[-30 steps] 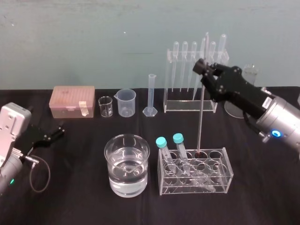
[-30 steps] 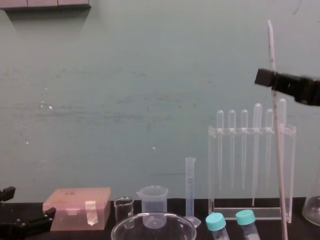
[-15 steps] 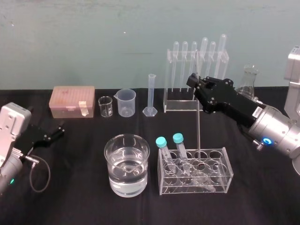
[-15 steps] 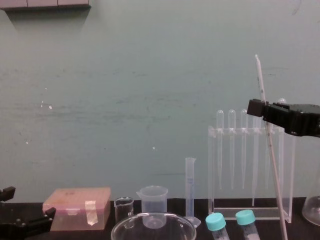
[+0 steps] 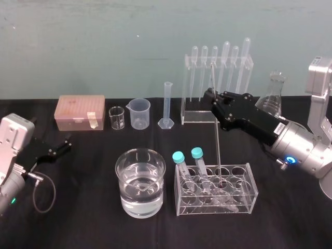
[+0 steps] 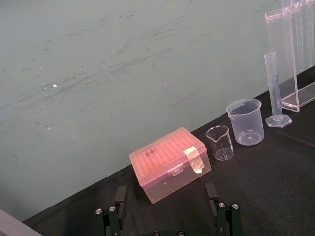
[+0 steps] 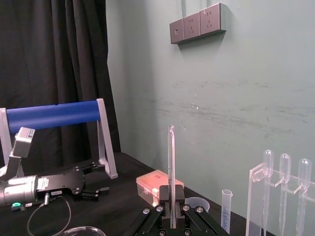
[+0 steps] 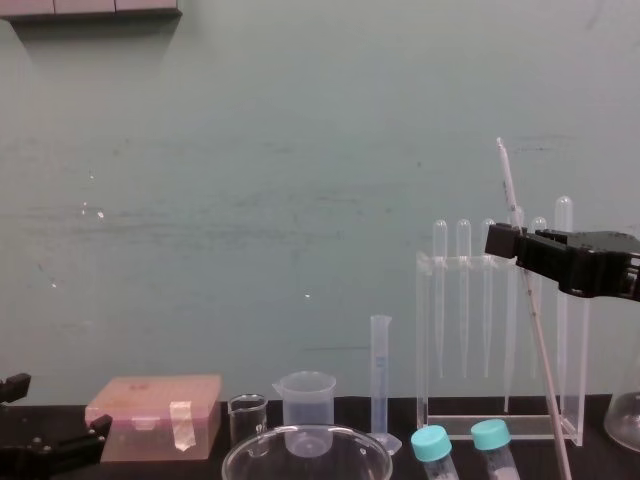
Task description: Hold the thermometer with one hand and immerse one end into the beaker, then reinsert it into the test tube rack.
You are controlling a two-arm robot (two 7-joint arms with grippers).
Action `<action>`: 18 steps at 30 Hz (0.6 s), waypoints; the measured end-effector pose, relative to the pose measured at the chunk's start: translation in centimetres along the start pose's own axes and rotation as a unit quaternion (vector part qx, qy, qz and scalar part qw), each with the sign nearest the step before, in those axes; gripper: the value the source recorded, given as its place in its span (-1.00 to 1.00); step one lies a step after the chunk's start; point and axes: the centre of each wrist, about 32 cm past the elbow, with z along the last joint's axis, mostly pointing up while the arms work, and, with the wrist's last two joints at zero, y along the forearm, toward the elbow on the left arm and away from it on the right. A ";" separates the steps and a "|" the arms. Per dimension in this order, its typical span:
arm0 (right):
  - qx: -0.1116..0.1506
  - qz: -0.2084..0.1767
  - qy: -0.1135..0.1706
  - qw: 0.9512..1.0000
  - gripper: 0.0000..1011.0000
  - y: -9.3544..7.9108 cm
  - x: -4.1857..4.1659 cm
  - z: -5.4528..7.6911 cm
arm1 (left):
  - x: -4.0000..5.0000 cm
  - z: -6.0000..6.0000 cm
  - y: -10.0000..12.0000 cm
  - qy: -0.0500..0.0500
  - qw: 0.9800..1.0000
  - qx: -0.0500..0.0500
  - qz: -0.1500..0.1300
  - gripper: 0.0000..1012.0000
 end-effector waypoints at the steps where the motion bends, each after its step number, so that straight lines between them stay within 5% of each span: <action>1: 0.000 0.000 0.000 1.000 -0.89 0.0 0.00 0.0 | 0.00 0.0 0.0 0.000 1.000 0.000 0.000 0.99; 10: 0.000 0.000 0.000 1.000 -0.89 0.0 0.01 0.0 | 0.00 0.0 0.0 0.000 1.000 0.000 0.000 0.99; 18: 0.001 0.000 0.000 1.000 -0.52 0.0 0.03 0.0 | 0.00 0.0 0.0 0.000 1.000 0.000 0.000 0.99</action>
